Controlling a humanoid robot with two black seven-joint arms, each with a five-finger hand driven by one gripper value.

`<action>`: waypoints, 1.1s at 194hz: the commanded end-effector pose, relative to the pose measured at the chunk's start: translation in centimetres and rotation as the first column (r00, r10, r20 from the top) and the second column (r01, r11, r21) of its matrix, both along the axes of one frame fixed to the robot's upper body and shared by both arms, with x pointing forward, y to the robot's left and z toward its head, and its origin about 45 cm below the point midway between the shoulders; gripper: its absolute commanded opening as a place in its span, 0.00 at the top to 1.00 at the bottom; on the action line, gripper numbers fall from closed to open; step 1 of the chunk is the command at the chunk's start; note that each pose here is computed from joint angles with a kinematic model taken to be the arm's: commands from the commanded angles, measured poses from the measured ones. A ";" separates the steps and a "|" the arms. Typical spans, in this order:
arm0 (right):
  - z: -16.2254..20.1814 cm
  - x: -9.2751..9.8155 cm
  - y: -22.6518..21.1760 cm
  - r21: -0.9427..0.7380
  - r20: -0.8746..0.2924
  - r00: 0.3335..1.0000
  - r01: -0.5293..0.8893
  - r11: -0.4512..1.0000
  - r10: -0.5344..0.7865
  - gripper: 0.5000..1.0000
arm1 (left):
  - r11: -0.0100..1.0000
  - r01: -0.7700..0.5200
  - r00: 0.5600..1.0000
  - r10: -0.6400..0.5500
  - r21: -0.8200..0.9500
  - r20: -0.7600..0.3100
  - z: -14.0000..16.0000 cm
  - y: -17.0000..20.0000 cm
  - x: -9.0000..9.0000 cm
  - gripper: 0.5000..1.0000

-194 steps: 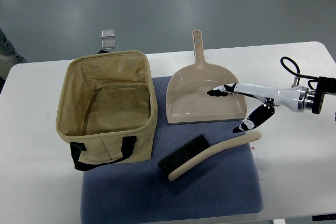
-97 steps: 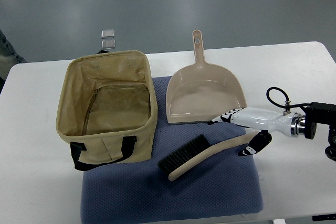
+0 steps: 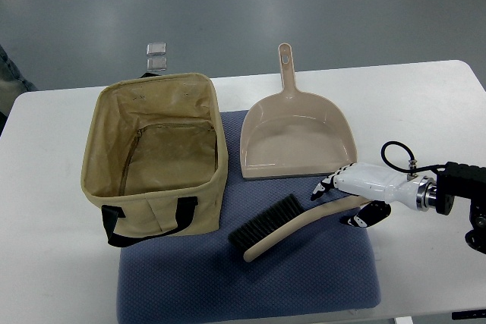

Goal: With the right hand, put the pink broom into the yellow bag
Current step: 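Close the right hand around the brush handle near its end, then lift the brush with the right hand up over the dustpan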

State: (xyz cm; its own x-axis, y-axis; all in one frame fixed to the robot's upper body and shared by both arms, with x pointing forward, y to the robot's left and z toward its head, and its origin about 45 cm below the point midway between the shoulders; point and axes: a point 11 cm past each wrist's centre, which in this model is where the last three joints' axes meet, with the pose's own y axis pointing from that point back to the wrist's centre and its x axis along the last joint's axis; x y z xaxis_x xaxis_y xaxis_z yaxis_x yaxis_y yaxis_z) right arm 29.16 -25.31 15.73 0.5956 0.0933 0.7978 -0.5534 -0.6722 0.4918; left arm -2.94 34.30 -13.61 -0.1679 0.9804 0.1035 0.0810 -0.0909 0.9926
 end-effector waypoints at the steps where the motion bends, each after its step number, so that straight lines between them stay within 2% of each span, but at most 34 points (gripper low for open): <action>1: -0.2 0.0 -0.1 -0.015 0.004 1.000 0.006 1.000 -0.006 0.69 | 1.000 0.000 1.000 0.000 0.000 0.000 0.0 0.0 0.0 0.00; 19: -0.3 0.1 -0.2 -0.028 0.010 1.000 0.009 1.000 -0.009 0.83 | 1.000 0.000 1.000 0.000 0.000 0.000 0.0 0.0 0.0 0.00; 27: -0.4 0.1 -0.3 -0.035 0.012 1.000 0.018 0.999 -0.017 0.96 | 1.000 0.000 1.000 0.000 0.000 0.000 0.0 0.0 0.0 0.00; 28: -0.4 0.1 -0.3 -0.036 0.013 1.000 0.020 0.999 -0.020 1.00 | 1.000 0.000 1.000 0.000 0.000 0.000 0.0 0.0 0.0 0.00; 65: -0.1 0.5 -0.6 -0.040 0.039 0.999 0.038 0.998 -0.037 1.00 | 1.000 0.000 1.000 0.000 0.000 0.000 0.0 0.0 0.0 0.00; 96: 1.4 1.7 -1.0 0.006 0.128 0.989 0.075 0.997 -0.076 1.00 | 1.000 0.000 1.000 0.000 0.000 0.000 0.0 0.0 0.0 0.00; 160: 7.1 4.8 -4.2 0.096 0.339 0.921 0.168 0.981 -0.191 1.00 | 1.000 0.000 1.000 0.000 0.000 0.000 0.0 0.0 0.0 0.00; 173: 9.2 5.9 -4.8 0.120 0.382 0.899 0.183 0.976 -0.216 1.00 | 1.000 0.000 1.000 0.000 0.000 0.000 0.0 0.0 0.0 0.00; 214: 13.4 7.8 -6.0 0.120 0.464 0.856 0.193 0.974 -0.227 1.00 | 1.000 0.000 1.000 0.000 0.000 0.000 0.0 0.0 0.0 0.00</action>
State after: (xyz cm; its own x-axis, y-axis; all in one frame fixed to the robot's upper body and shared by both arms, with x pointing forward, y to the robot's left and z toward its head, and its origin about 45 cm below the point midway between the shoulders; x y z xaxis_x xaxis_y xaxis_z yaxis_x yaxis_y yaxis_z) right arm 35.97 -30.79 26.83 0.1979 -0.0680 0.9778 -0.8298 -0.5427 0.1302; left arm -2.94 34.30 -13.61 -0.1679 0.9803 0.1036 0.0810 -0.0910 0.9926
